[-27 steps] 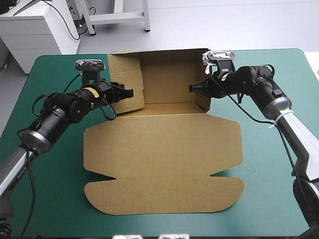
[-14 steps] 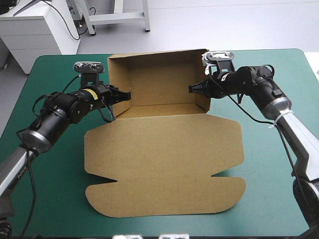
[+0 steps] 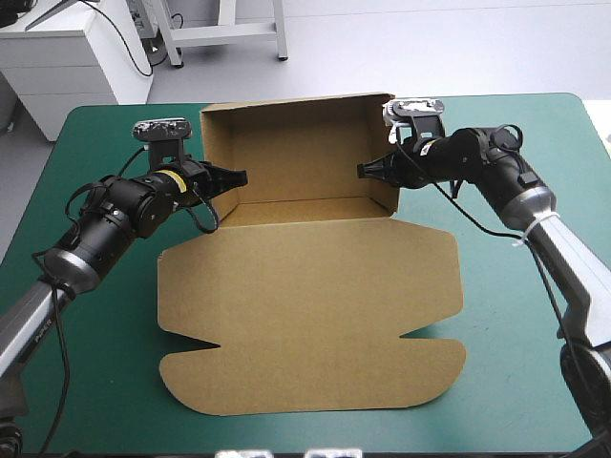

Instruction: Fold the box

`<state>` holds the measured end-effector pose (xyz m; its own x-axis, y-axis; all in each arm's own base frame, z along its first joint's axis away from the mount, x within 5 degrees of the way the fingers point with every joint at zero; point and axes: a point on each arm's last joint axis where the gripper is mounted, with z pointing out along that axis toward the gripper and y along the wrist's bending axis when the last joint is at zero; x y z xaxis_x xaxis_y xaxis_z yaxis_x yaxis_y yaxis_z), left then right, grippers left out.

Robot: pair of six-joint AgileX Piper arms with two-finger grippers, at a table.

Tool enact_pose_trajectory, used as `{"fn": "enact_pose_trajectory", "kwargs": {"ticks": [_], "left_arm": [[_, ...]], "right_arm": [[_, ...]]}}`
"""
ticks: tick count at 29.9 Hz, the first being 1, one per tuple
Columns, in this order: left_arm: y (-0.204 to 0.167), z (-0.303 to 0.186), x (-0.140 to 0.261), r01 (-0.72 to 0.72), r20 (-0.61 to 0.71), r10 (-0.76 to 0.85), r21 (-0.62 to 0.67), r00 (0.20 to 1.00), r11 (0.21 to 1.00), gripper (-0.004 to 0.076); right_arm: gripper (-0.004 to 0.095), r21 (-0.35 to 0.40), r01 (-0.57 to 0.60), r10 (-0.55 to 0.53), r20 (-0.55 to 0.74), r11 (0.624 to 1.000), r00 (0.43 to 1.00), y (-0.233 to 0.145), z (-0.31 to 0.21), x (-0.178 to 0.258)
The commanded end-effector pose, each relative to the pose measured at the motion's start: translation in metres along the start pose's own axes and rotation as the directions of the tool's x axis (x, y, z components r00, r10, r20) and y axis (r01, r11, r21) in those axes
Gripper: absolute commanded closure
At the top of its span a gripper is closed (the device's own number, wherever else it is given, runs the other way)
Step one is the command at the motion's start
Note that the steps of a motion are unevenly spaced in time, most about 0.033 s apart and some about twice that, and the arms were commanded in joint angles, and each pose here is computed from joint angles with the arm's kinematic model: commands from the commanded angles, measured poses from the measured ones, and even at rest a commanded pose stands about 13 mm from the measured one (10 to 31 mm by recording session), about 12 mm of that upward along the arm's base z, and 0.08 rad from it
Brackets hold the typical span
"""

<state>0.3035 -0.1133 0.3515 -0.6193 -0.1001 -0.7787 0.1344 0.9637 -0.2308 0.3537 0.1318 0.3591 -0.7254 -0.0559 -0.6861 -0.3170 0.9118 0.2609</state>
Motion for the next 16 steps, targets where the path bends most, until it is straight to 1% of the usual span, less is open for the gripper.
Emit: {"fn": "enact_pose_trajectory", "kwargs": {"ticks": [1, 3, 5, 8, 9, 10, 12, 13, 14, 16], "left_arm": [[-0.0029, -0.0093, -0.0138, 0.034, 0.090, -0.038, 0.042, 0.995, 0.999, 0.0727], [-0.0032, -0.0093, -0.0137, 0.041, 0.088, -0.045, 0.046, 0.995, 0.998, 0.0689], [-0.0035, -0.0093, -0.0136, 0.045, 0.086, -0.049, 0.049, 0.995, 0.998, 0.0618], [-0.0045, -0.0093, -0.0132, 0.059, 0.081, -0.064, 0.061, 0.995, 0.996, 0.0465], [-0.0048, -0.0093, -0.0131, 0.066, 0.079, -0.071, 0.065, 0.994, 0.996, 0.0422], [-0.0050, -0.0093, -0.0128, 0.068, 0.076, -0.073, 0.067, 0.994, 0.995, 0.0400], [-0.0047, -0.0093, -0.0122, 0.068, 0.069, -0.072, 0.064, 0.995, 0.996, 0.0420], [-0.0046, -0.0092, -0.0117, 0.065, 0.065, -0.069, 0.062, 0.996, 0.996, 0.0454], [-0.0044, -0.0087, -0.0112, 0.053, 0.060, -0.056, 0.058, 0.997, 0.997, 0.0505], [-0.0043, -0.0087, -0.0110, 0.044, 0.059, -0.048, 0.056, 0.997, 0.997, 0.0640]], "right_arm": [[0.0922, -0.115, -0.036, 0.053, 0.147, 0.993, 0.988, 0.0186, -0.0369, -0.0192], [0.0922, -0.114, -0.026, 0.041, 0.136, 0.993, 0.990, 0.0187, -0.0368, -0.0180], [0.0922, -0.113, -0.014, 0.029, 0.133, 0.993, 0.991, 0.0188, -0.0367, -0.0177], [0.0922, -0.113, -0.002, 0.016, 0.119, 0.994, 0.993, 0.0189, -0.0366, -0.0162], [0.0922, -0.112, 0.010, 0.003, 0.115, 0.994, 0.993, 0.0190, -0.0365, -0.0157], [0.0922, -0.112, 0.016, -0.004, 0.108, 0.994, 0.994, 0.0191, -0.0365, -0.0150], [0.0922, -0.110, 0.027, -0.017, 0.089, 0.994, 0.996, 0.0189, -0.0363, -0.0132], [0.0922, -0.103, 0.034, -0.026, 0.078, 0.994, 0.997, 0.0183, -0.0361, -0.0122], [0.0922, -0.097, 0.040, -0.034, 0.068, 0.994, 0.997, 0.0178, -0.0360, -0.0112], [0.0922, -0.079, 0.056, -0.051, 0.053, 0.995, 0.997, 0.0159, -0.0347, -0.0099]]}}
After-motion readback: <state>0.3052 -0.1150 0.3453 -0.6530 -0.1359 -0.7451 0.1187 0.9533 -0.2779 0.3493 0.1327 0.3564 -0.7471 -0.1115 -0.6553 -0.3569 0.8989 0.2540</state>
